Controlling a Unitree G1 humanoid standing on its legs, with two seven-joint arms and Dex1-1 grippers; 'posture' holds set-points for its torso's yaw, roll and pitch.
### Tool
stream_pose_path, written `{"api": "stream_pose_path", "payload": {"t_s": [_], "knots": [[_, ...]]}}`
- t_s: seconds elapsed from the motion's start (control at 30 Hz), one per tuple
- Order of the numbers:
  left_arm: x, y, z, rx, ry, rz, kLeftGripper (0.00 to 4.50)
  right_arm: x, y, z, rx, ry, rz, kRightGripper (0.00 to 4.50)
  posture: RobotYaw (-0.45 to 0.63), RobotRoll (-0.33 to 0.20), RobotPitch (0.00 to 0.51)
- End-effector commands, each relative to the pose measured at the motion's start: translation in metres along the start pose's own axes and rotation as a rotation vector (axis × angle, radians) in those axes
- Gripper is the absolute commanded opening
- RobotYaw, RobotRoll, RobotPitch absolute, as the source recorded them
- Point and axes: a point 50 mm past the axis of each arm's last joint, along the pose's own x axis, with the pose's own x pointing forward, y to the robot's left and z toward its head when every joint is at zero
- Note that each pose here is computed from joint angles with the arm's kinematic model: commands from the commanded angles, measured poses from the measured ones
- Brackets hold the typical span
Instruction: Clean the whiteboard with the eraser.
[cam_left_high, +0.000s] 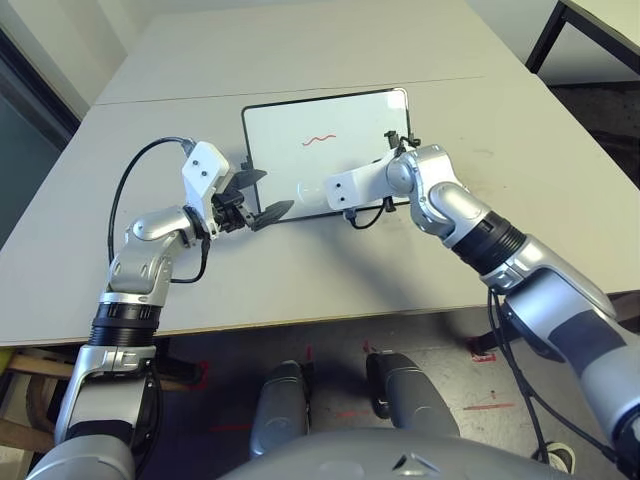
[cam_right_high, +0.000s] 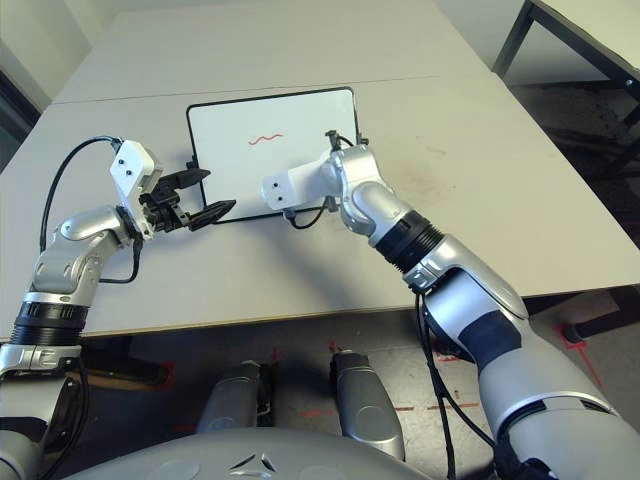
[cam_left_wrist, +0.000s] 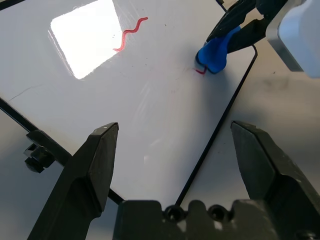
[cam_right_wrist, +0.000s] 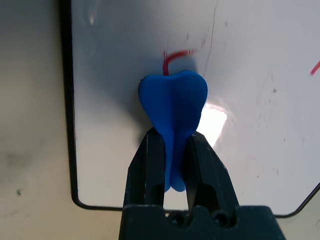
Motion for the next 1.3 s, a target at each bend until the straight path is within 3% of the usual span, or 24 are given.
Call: {"api": "stream_pose_path", "payload": {"t_s": [0.03, 0.33, 0.93, 1.17, 1.3], "knots": [[0.0, -0.004, -0.002, 0.005, 0.005, 0.002, 4.5, 0.001, 0.001, 0.016, -0.039, -0.034, 0.012, 0.38, -0.06, 0.0, 0.114], [-0.001, -0.005, -0.003, 0.001, 0.002, 0.01, 4.5, 0.004, -0.004, 0.018, -0.051, -0.037, 0.005, 0.38, -0.05, 0.0, 0.111], [0.002, -0.005, -0.001, 0.004, -0.001, -0.002, 4.5, 0.001, -0.016, -0.037, -0.038, 0.113, 0.0, 0.38, -0.07, 0.0, 0.109], [0.003, -0.004, -0.001, 0.005, -0.001, -0.004, 4.5, -0.007, -0.021, -0.039, -0.01, 0.095, 0.0, 0.38, -0.08, 0.0, 0.11], [0.002, -0.003, -0.001, 0.007, 0.002, -0.002, 4.5, -0.018, -0.039, -0.036, 0.014, 0.067, -0.04, 0.38, -0.08, 0.0, 0.11]]}}
